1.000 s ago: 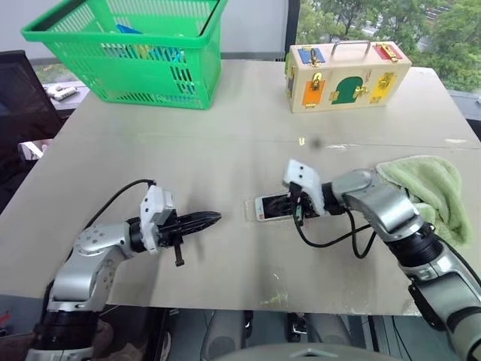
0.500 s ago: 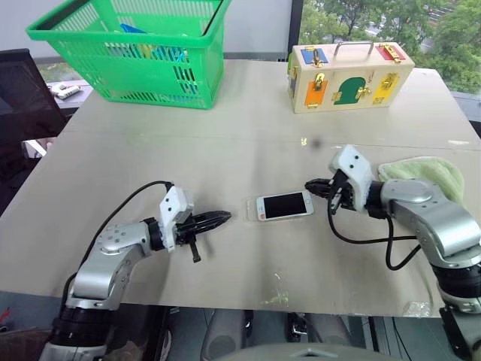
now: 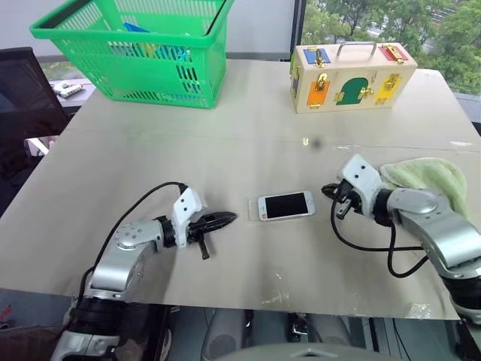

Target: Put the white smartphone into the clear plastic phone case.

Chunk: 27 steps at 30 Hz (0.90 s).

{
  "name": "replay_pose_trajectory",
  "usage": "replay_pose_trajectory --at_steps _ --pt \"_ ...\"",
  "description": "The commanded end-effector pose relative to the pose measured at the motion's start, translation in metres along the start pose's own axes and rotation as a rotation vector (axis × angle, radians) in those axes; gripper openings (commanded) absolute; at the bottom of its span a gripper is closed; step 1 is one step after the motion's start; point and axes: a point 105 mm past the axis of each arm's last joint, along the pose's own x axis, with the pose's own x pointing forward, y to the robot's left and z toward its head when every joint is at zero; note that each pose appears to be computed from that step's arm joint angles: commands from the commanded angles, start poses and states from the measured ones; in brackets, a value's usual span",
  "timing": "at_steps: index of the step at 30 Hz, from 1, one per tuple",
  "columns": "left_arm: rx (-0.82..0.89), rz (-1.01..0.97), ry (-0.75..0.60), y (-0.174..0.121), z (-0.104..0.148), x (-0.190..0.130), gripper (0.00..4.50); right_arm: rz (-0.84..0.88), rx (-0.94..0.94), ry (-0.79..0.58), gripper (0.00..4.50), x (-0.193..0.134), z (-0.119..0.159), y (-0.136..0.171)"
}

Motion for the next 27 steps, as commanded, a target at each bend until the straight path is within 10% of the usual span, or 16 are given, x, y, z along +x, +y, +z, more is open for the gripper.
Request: replay_pose_trajectory --at_steps 1,27 --pt "0.037 -0.009 -0.010 -0.002 0.005 0.014 0.00 0.015 -0.066 -0.009 0.03 -0.002 0.007 0.011" --pt "0.054 -0.002 -0.025 -0.001 0.022 0.031 0.00 0.364 -0.111 -0.051 0.03 0.022 0.035 0.063"
